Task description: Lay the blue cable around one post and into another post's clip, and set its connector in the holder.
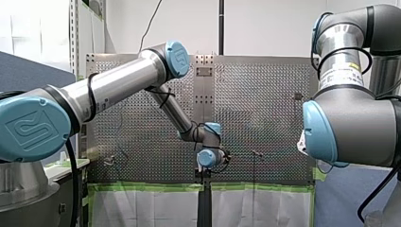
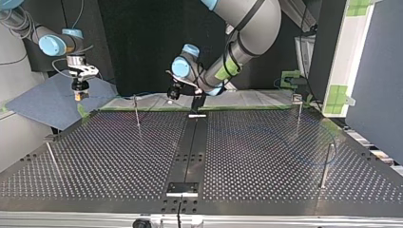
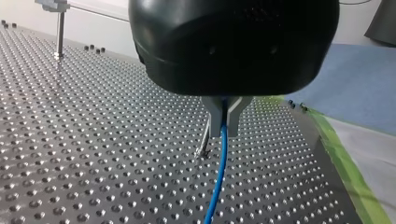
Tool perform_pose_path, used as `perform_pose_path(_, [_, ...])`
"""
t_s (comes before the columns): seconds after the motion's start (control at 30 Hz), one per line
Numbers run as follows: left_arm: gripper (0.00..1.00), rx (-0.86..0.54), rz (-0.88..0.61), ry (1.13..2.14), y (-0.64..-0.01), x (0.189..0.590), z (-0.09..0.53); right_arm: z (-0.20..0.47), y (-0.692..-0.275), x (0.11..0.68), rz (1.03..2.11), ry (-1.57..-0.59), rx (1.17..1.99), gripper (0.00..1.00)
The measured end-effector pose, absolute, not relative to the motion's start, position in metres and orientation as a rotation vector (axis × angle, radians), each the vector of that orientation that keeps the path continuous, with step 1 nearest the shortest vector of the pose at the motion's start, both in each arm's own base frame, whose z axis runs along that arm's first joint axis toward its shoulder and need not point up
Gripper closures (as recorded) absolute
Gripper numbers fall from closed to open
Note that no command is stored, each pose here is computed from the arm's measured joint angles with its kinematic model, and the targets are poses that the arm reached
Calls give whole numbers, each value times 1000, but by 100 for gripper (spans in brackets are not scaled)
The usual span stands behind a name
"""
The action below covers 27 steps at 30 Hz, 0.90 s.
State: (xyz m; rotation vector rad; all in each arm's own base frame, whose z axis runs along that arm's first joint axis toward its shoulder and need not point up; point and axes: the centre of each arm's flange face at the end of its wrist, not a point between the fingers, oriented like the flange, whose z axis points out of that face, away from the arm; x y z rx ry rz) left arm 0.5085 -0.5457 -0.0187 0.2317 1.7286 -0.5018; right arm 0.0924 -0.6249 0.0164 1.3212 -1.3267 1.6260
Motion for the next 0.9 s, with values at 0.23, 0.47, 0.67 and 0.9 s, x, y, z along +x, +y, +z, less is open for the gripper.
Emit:
perform_pose_path(0.23, [100,223,-498,1733,-537,518,-19,17,-626,93,1636,-1326,1314,100])
perform_pose_path(0.47, [100,234,-509,1739,-535,523,-18,16,-625,96,1641,-1323,1319,100])
perform_pose_path(0.67, [100,256,-531,1744,-539,523,-16,16,-625,100,1646,-1318,1324,100])
perform_pose_path(0.9, [100,269,-548,1750,-542,523,-14,16,-624,104,1652,-1311,1329,100])
